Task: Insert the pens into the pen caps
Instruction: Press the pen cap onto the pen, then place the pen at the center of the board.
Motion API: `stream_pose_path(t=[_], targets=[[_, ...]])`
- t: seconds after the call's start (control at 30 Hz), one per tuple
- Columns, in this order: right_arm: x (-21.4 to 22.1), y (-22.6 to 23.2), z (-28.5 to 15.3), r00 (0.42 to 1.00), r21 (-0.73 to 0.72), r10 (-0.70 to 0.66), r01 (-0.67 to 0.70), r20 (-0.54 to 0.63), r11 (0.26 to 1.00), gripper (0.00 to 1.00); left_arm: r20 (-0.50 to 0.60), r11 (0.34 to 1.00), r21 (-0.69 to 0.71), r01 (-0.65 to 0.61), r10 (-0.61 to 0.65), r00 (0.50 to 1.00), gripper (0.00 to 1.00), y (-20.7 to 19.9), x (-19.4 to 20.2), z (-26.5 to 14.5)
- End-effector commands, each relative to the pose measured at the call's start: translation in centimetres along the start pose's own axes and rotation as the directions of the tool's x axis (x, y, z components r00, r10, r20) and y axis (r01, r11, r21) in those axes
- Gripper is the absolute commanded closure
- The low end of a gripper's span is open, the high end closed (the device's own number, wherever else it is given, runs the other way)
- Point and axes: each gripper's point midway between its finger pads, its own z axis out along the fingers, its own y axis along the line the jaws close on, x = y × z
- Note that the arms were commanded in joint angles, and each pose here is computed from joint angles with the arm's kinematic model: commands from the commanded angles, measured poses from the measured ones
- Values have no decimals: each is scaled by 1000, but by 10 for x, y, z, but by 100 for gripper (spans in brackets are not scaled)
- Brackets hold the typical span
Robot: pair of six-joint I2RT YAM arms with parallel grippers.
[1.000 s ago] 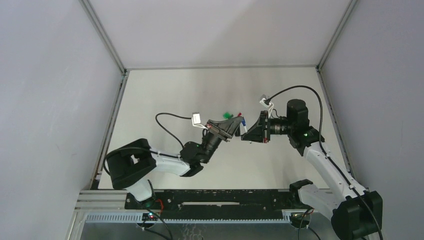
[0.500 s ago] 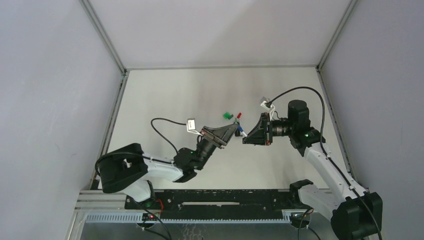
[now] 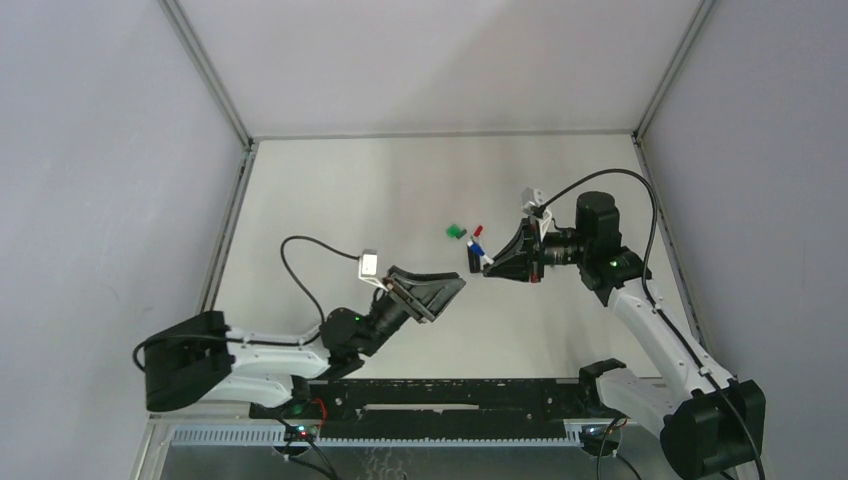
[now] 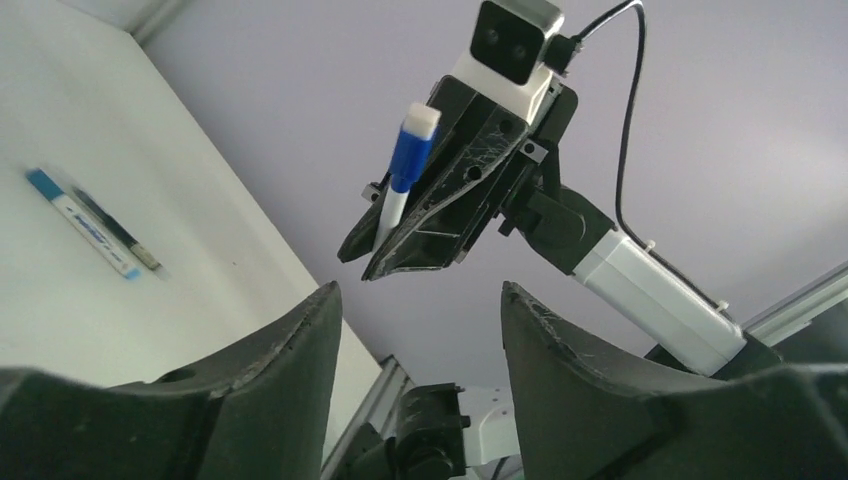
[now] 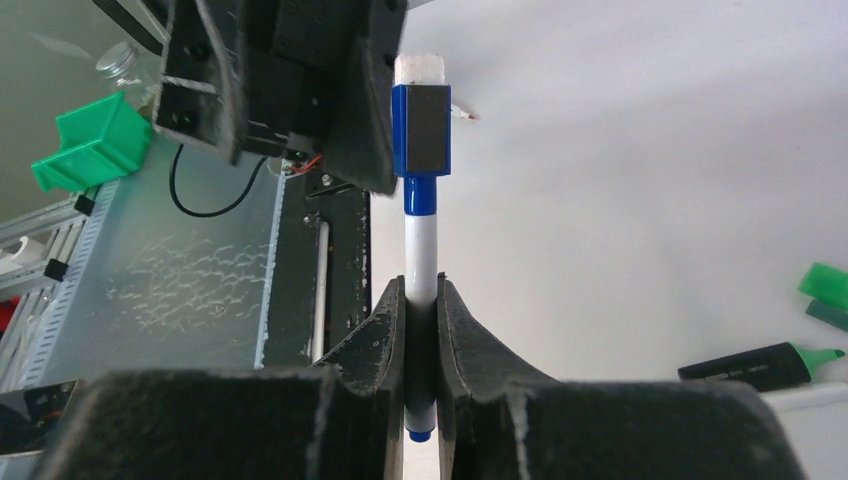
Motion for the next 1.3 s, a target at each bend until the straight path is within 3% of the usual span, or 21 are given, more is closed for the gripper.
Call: stream_pose_path(t=[0.0, 0.17, 0.33, 0.73, 0.93, 1.27], targets=[[-9, -11, -3, 998, 41, -63, 63, 2, 997, 100, -18, 983, -66, -171, 170, 985, 35, 20, -7, -20], [-3, -50, -8, 1000, 213, -11, 14, -14, 977, 99, -83, 920, -177, -351, 341, 936, 27, 51, -13, -41], [16, -97, -14, 993, 381, 100, -71, -58, 922, 95, -142, 854, -291, -431, 407, 902, 24, 81, -18, -62], [75, -199, -55, 929, 791, 358, -150, -93, 594, 96, -121, 822, -406, -399, 385, 915, 20, 118, -23, -95], [99, -229, -82, 884, 887, 460, -141, -88, 439, 95, -147, 810, -415, -414, 389, 909, 20, 121, -19, -93], [129, -246, -113, 813, 931, 576, -145, -82, 336, 93, -152, 809, -419, -413, 385, 910, 20, 123, -18, -93]])
